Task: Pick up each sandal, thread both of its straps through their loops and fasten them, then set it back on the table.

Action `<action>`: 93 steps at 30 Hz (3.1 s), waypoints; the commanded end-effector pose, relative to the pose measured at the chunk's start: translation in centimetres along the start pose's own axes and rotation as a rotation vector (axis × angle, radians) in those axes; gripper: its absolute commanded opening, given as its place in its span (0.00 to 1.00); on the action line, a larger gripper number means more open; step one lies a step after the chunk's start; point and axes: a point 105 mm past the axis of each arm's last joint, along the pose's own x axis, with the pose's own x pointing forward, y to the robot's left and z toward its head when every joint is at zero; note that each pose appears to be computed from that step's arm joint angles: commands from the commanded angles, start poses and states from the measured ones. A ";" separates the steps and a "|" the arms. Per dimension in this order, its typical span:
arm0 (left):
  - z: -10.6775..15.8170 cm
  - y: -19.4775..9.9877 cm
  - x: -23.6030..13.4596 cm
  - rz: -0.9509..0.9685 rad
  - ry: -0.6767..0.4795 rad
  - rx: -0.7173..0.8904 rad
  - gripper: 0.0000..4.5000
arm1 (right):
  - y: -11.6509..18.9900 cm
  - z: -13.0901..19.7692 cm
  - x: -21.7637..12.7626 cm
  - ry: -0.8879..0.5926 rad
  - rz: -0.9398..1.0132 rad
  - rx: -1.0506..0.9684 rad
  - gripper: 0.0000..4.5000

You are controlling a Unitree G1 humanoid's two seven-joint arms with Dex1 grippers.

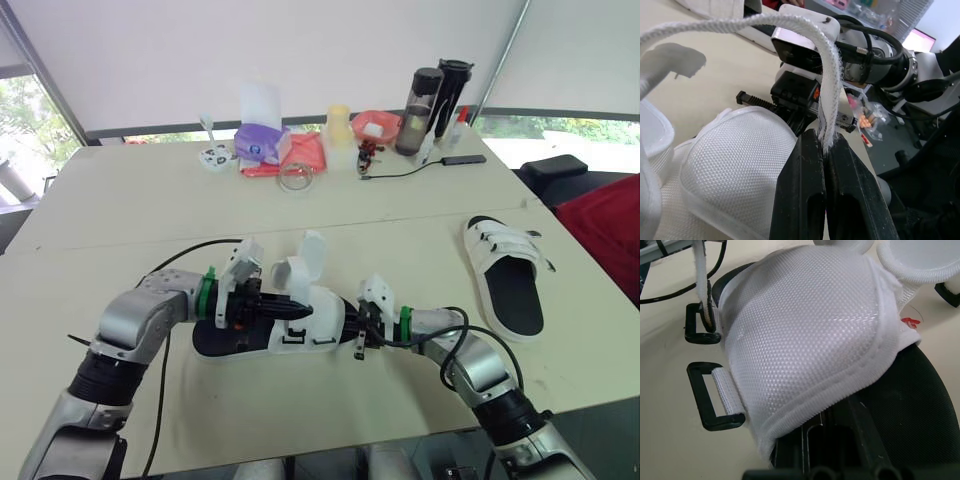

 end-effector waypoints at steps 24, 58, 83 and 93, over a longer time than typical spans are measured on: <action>-0.1 -0.2 -0.6 0.041 -0.011 0.037 0.01 | -0.4 -4.4 -0.1 0.142 -0.054 0.098 0.00; -3.2 -0.4 -1.3 0.082 0.075 0.072 0.01 | -0.7 -4.5 -0.1 0.141 -0.063 0.107 0.00; -1.6 -4.4 -3.1 0.267 -0.119 -0.072 0.99 | -0.5 -5.0 0.1 0.145 -0.055 0.105 0.00; -5.2 -6.4 -2.9 0.348 -0.048 -0.127 0.99 | -0.3 -5.5 0.2 0.162 -0.026 0.109 0.00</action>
